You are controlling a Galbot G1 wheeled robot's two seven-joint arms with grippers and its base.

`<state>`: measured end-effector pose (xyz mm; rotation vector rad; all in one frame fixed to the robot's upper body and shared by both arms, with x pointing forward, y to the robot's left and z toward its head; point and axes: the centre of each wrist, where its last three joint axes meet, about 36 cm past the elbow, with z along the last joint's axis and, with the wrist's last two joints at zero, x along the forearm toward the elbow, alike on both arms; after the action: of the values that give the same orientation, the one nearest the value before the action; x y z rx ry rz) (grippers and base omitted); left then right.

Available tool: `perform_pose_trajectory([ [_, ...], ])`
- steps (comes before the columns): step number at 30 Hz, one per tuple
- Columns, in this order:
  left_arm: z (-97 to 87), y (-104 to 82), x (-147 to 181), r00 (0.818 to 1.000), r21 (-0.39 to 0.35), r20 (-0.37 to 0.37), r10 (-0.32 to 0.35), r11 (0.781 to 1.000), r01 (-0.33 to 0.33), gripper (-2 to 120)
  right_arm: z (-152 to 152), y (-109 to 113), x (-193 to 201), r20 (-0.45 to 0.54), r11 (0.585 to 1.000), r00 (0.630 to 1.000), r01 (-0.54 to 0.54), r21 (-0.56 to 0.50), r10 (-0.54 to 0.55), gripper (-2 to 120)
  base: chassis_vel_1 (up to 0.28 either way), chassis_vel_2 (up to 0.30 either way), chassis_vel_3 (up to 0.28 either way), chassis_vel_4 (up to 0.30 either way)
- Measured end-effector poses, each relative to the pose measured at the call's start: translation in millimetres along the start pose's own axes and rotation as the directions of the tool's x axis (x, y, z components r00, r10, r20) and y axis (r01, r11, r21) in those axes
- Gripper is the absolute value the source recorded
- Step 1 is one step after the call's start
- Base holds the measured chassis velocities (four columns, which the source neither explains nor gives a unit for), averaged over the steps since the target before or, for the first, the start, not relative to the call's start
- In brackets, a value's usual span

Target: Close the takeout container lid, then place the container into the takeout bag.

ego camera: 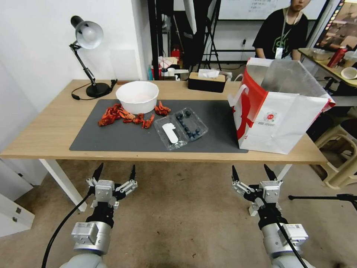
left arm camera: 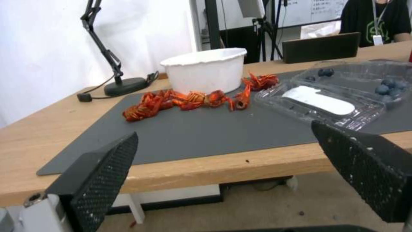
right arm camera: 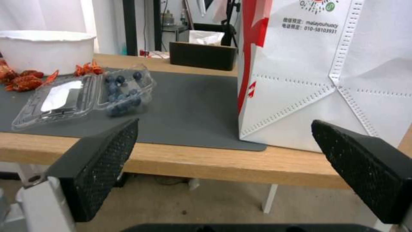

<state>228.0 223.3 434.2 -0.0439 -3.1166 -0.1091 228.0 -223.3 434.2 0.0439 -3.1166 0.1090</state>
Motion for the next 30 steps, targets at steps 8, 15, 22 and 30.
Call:
perform_pose_trajectory([
  [8, 0.0, 0.0, 0.0, 1.0, 0.0, 0.0, 0.0, 1.0, 0.0, 100, 0.0, 0.0, 0.0, 0.0, 1.0, 1.0, 0.0, 0.0, 0.0, 100, 0.0, 0.0, 0.0, 0.0],
  [15, 0.0, 0.0, 0.0, 1.0, 0.0, 0.0, 0.0, 1.0, 0.0, 100, 0.0, 0.0, 0.0, 0.0, 1.0, 1.0, 0.0, 0.0, 0.0, 100, 0.0, 0.0, 0.0, 0.0],
  [22, 0.0, 0.0, 0.0, 1.0, 0.0, 0.0, 0.0, 1.0, 0.0, 100, 0.0, 0.0, 0.0, 0.0, 1.0, 1.0, 0.0, 0.0, 0.0, 100, 0.0, 0.0, 0.0, 0.0],
  [30, 0.0, 0.0, -0.1, 1.0, 0.0, 0.0, 0.0, 1.0, 0.0, 100, 0.0, 0.0, 0.0, 0.0, 1.0, 1.0, 0.0, 0.0, 0.0, 100, 0.0, 0.0, 0.0, 0.0],
])
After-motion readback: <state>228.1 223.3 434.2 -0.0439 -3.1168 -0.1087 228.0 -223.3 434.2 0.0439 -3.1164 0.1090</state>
